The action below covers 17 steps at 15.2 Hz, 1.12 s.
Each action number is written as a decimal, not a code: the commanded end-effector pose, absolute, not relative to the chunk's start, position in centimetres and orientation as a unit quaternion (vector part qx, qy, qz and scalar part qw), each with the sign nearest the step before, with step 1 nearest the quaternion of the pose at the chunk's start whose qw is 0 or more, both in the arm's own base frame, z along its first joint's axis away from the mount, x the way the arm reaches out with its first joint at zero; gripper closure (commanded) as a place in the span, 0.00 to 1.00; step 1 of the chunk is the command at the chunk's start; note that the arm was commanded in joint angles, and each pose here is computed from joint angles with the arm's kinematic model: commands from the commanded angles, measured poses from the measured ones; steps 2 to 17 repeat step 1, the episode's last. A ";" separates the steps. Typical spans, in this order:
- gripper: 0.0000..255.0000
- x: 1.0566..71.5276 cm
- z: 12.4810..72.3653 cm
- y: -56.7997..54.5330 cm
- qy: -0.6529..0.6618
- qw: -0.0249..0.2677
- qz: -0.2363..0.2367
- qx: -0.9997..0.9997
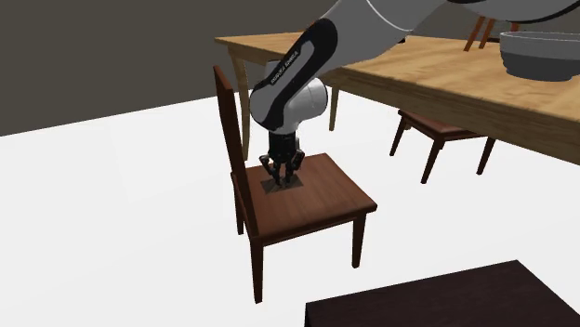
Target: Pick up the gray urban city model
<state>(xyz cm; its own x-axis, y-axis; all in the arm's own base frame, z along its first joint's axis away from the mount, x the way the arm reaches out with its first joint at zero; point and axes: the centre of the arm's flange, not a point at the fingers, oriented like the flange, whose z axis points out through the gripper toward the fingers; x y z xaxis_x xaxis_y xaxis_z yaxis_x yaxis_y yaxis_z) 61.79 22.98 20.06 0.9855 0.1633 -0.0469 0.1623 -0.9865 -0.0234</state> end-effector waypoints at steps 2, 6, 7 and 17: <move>1.00 61.8 20.4 23.0 -0.082 0.010 0.025 -0.996; 1.00 61.8 20.4 23.0 -0.082 0.010 0.025 -0.996; 1.00 61.8 20.4 23.0 -0.082 0.010 0.025 -0.996; 1.00 61.8 20.4 23.0 -0.082 0.010 0.025 -0.996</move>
